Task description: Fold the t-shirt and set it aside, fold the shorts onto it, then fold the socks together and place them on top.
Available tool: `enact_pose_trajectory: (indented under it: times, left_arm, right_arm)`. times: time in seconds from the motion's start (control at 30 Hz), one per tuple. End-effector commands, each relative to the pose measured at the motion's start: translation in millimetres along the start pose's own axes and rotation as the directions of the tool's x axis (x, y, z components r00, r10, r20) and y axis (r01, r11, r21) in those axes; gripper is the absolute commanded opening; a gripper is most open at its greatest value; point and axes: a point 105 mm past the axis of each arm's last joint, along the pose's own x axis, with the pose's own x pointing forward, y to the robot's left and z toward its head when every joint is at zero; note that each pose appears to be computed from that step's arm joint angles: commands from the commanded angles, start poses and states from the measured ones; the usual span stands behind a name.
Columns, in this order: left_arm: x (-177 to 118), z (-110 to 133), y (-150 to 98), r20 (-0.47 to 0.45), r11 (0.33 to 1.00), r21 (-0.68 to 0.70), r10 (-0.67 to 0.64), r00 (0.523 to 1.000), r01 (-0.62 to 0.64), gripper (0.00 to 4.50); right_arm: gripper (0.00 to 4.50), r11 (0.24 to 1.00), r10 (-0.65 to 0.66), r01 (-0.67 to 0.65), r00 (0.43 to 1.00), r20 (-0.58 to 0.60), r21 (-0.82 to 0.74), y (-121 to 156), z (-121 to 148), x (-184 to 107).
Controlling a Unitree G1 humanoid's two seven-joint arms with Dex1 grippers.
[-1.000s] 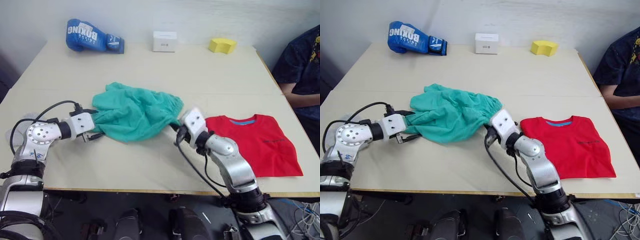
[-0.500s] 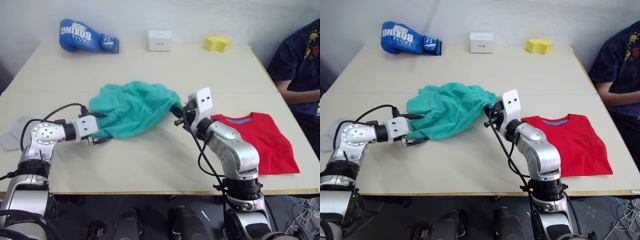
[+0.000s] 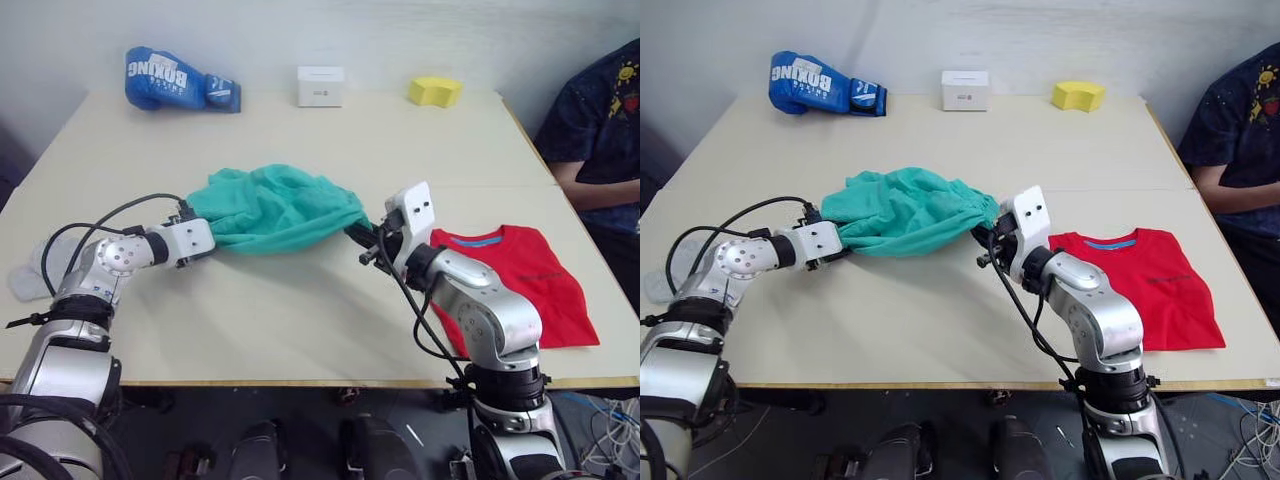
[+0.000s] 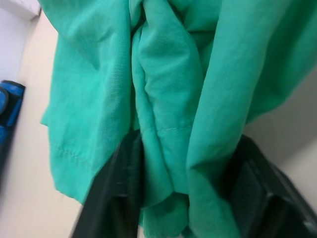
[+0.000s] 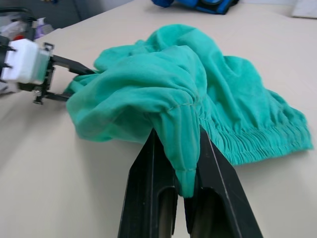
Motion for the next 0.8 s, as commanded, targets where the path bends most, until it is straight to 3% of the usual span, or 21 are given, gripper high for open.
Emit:
enact_pose_trajectory:
  times: [0.03, 0.13, 0.23, 0.4, 0.5, 0.63, 0.8]
  left_arm:
    - [0, -29, -34, -0.091, 0.985, -0.134, -0.118, 0.989, 0.106, 0.95]
    - [-5, -28, -31, -0.062, 0.98, -0.169, -0.121, 0.991, 0.109, 0.02]
    - [-14, -15, -17, 0.052, 0.951, -0.289, -0.101, 0.993, 0.112, 0.02]
    - [-61, 20, 4, 0.249, 0.88, -0.383, -0.194, 0.949, 0.28, 0.02]
    - [-91, 28, -9, 0.271, 0.813, -0.407, -0.329, 0.905, 0.417, 0.02]
    - [-129, 21, -40, 0.198, 0.701, -0.466, -0.512, 0.836, 0.54, 0.02]
    - [-160, 36, -81, 0.2, 0.521, -0.555, -0.673, 0.712, 0.649, 0.02]
  right_arm:
    - [0.0, 0.999, 0.039, -0.037, 0.998, 0.047, -0.039, 7, 11, -7]
    - [0.0, 0.998, 0.04, -0.039, 0.999, 0.028, -0.057, 5, 6, -8]
    - [0.0, 0.99, 0.049, -0.05, 0.999, -0.011, -0.133, 1, -2, -12]
    - [0.0, 0.948, 0.137, -0.176, 0.977, -0.16, -0.265, 0, -28, -30]
    - [0.0, 0.915, 0.181, -0.25, 0.956, -0.23, -0.317, 0, -39, -41]
    - [0.0, 0.834, 0.18, -0.336, 0.916, -0.359, -0.438, -10, -59, -56]
    - [0.0, 0.741, 0.249, -0.486, 0.84, -0.482, -0.463, -3, -81, -74]
